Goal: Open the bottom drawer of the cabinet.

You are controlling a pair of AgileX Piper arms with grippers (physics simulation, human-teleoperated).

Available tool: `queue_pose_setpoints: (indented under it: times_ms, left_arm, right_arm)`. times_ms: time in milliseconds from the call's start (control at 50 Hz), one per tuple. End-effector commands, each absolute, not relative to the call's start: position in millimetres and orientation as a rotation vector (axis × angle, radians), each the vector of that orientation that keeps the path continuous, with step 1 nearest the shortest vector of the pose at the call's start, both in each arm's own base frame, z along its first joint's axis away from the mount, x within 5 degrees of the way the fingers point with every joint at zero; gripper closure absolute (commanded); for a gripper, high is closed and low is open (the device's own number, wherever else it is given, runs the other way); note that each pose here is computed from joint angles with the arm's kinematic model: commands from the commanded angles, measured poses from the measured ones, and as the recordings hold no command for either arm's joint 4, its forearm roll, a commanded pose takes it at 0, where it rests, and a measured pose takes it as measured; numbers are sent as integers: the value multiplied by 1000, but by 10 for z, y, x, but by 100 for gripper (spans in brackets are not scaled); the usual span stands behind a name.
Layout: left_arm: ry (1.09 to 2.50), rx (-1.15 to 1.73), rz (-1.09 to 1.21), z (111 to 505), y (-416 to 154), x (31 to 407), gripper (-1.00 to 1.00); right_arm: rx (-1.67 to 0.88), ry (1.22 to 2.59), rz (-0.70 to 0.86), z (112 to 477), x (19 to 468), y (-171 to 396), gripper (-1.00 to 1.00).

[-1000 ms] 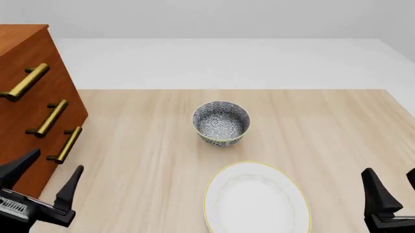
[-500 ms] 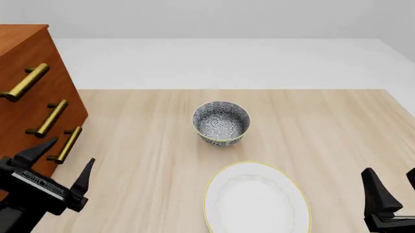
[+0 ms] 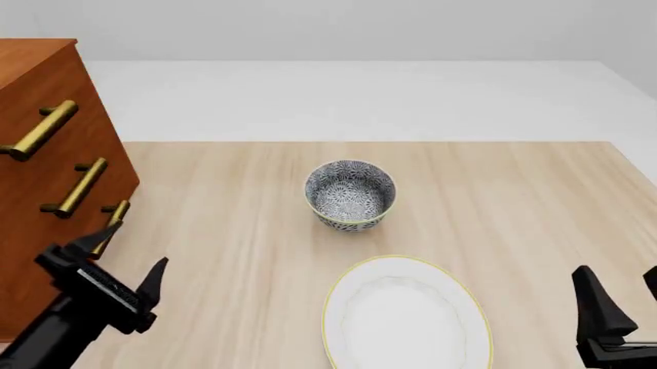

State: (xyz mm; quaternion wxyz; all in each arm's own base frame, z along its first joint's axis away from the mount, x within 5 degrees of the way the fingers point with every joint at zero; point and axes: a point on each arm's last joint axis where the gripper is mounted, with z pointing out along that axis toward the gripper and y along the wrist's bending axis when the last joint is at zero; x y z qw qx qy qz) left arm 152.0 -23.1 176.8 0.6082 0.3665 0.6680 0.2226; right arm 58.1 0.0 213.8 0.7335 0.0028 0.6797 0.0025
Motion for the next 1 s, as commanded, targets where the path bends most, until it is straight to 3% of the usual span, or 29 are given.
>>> queue_pose_setpoints:
  times_ms: [20,1000]
  left_arm:
    - [1539,890,580,1629,-203,1602,-100]
    - [1615,993,733,1320,-45,1843,-100]
  right_arm:
    - [6,1495,5,2138,581,0,-100]
    - [6,1495,5,2138,581,0,-100]
